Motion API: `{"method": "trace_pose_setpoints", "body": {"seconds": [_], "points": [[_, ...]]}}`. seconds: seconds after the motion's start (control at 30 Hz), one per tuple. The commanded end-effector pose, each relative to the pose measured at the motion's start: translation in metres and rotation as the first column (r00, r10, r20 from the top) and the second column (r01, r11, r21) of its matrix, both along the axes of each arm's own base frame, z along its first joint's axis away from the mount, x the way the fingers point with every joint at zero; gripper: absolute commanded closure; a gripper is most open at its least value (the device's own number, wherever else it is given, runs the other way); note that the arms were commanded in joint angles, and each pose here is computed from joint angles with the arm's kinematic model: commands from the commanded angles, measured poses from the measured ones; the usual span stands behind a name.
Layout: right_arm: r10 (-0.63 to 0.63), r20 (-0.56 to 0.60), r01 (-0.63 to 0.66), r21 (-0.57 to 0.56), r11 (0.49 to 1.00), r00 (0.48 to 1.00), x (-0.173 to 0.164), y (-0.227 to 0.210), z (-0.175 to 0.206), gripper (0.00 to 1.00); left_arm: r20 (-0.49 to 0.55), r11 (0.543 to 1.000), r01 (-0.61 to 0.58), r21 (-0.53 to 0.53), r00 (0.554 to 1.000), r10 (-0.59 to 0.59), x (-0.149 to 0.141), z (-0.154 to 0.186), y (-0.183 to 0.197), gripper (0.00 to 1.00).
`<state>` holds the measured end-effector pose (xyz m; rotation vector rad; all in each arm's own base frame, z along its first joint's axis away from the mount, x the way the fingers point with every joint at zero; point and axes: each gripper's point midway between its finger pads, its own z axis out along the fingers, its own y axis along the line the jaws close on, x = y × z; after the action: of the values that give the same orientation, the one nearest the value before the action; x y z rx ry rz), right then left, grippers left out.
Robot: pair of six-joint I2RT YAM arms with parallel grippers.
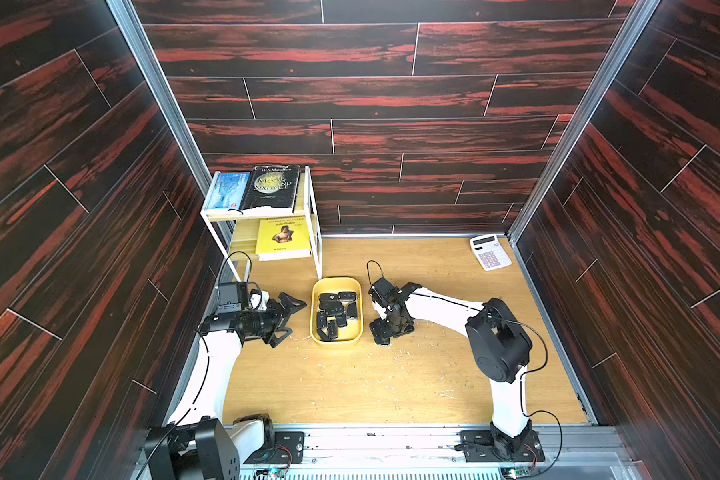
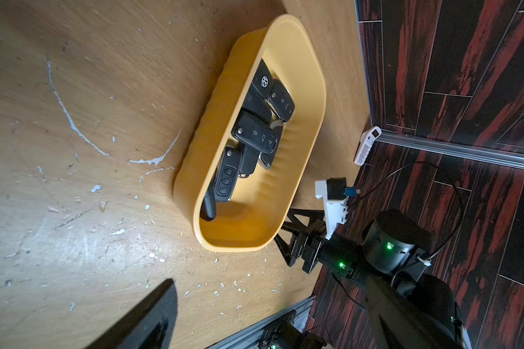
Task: Place the car key into the storage box
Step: Pick up the car key from the center of the board.
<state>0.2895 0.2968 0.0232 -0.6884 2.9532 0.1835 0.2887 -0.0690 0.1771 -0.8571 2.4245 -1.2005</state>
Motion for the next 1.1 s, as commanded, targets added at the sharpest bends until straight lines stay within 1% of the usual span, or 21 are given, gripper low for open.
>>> {"method": "trace_pose_setpoints", "body": {"seconds": [0.0,0.07,0.13,0.2,0.27,0.4,0.5,0.57,0.73,0.83,0.87,1.07], "points": [[-0.009,-0.02,0.008,-0.03,1.0,1.0,-0.002,-0.001,-0.009,0.27,0.009,1.0,0.024,0.005,1.0,-0.024,-0.002,0.002,-0.001,0.0],[-0.01,-0.021,0.009,-0.035,0.999,1.0,-0.003,-0.001,-0.01,0.32,0.017,1.0,0.025,0.008,1.0,-0.025,-0.003,0.003,-0.001,0.0],[-0.01,-0.022,0.009,-0.038,0.999,1.0,-0.003,-0.002,-0.011,0.4,0.025,1.0,0.029,0.01,0.999,-0.029,-0.003,0.004,-0.001,0.0],[-0.008,-0.022,0.008,-0.038,0.999,1.0,-0.003,-0.002,-0.01,0.45,0.026,0.999,0.027,0.016,0.999,-0.028,-0.003,0.003,0.0,0.0],[-0.009,-0.02,0.008,-0.042,0.999,1.0,-0.003,-0.002,-0.009,0.53,0.016,0.999,0.031,0.012,0.999,-0.032,-0.004,0.0,-0.001,0.0],[-0.009,-0.016,0.008,-0.044,0.999,1.0,-0.001,-0.002,-0.007,0.65,0.013,1.0,0.03,0.005,0.999,-0.03,-0.004,-0.004,-0.002,0.0],[-0.011,-0.004,0.011,-0.043,0.999,1.0,0.0,-0.002,-0.002,0.68,0.019,1.0,0.029,0.008,0.999,-0.029,-0.002,-0.002,-0.001,0.0],[-0.012,0.005,0.012,-0.04,0.999,1.0,0.002,-0.002,0.005,0.68,0.022,1.0,0.023,0.019,0.999,-0.023,0.0,-0.002,0.001,0.0],[-0.006,0.039,0.006,-0.004,1.0,0.999,0.005,0.005,0.037,0.69,0.026,0.999,0.02,0.034,0.999,-0.021,0.005,0.0,0.004,0.0],[0.011,0.072,-0.012,0.014,1.0,0.997,0.004,0.012,0.066,0.69,0.017,0.999,0.012,0.05,1.0,-0.013,0.01,-0.003,0.007,0.0],[0.018,0.089,-0.021,0.023,1.0,0.996,0.004,0.017,0.079,0.7,0.012,0.998,0.0,0.071,1.0,-0.001,0.013,-0.005,0.011,0.0],[0.058,0.183,-0.072,0.072,0.995,0.981,0.006,0.049,0.145,0.69,-0.033,0.993,0.001,0.12,0.999,0.003,0.025,-0.016,0.02,0.0]]}}
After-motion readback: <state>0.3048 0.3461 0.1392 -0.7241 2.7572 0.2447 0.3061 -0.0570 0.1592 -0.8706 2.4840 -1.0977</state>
